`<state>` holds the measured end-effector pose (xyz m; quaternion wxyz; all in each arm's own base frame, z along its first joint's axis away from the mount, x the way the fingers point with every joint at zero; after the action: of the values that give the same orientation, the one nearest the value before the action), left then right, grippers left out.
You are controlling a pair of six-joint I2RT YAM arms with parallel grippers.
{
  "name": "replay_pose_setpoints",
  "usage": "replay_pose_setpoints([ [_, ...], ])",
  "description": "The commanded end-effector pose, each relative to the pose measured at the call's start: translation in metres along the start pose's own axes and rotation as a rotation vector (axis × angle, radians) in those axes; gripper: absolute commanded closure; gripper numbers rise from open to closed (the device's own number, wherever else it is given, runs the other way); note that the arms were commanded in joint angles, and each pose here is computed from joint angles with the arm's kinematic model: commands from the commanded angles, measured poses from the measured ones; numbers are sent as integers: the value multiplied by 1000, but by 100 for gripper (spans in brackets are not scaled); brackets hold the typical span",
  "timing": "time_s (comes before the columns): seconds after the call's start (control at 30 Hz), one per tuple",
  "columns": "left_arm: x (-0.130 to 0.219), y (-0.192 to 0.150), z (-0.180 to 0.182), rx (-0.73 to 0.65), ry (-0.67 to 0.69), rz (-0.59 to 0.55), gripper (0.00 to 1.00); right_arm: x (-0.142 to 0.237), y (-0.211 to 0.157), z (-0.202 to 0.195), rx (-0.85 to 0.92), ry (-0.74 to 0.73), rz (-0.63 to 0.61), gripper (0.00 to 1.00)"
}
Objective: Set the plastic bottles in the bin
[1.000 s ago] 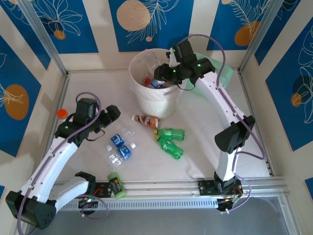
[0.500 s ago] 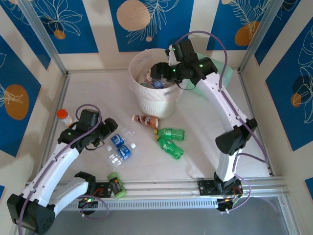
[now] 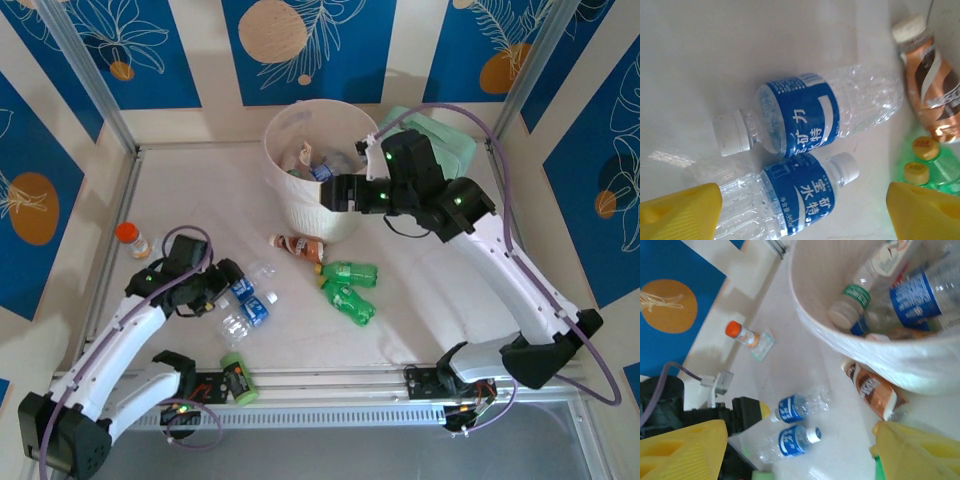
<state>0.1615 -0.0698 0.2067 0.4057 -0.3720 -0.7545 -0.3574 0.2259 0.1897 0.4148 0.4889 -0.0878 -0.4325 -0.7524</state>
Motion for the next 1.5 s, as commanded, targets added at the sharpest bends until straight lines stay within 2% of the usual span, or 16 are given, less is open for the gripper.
replay_pose_setpoints([
  [0.0,-1,-12,-3,-170,30,100,16,-4,-8,-12,-41,-20,-15,19],
  [0.37,-17,-42,-13,-494,156,235,9,1,-23,-46,-165,-30,6,16],
  [0.47,-25,-49,-18,-557,181,275,3,2,-22,-54,-190,-39,1,13],
  [0.83,-50,-52,-14,-627,290,310,0,6,-20,-66,-239,-30,4,10],
  [1.1,-66,-52,-15,-636,325,317,7,7,-21,-68,-252,-28,7,10],
  [1.47,-76,-53,-19,-655,288,342,20,3,-20,-70,-267,-16,16,8],
])
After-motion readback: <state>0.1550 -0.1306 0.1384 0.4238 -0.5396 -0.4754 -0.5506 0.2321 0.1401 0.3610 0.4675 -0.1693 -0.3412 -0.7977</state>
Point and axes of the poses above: each hand's point on the last joint's axis, 136 mm out from that joint toward the fingers, its own x axis back along the fingers, its own z axis along the line the jaws close on, y = z × x, the point moved 10 cm from there along x, back along the fingers, and after that the axes turned 8 degrees about -x, right-handed, at the moved point
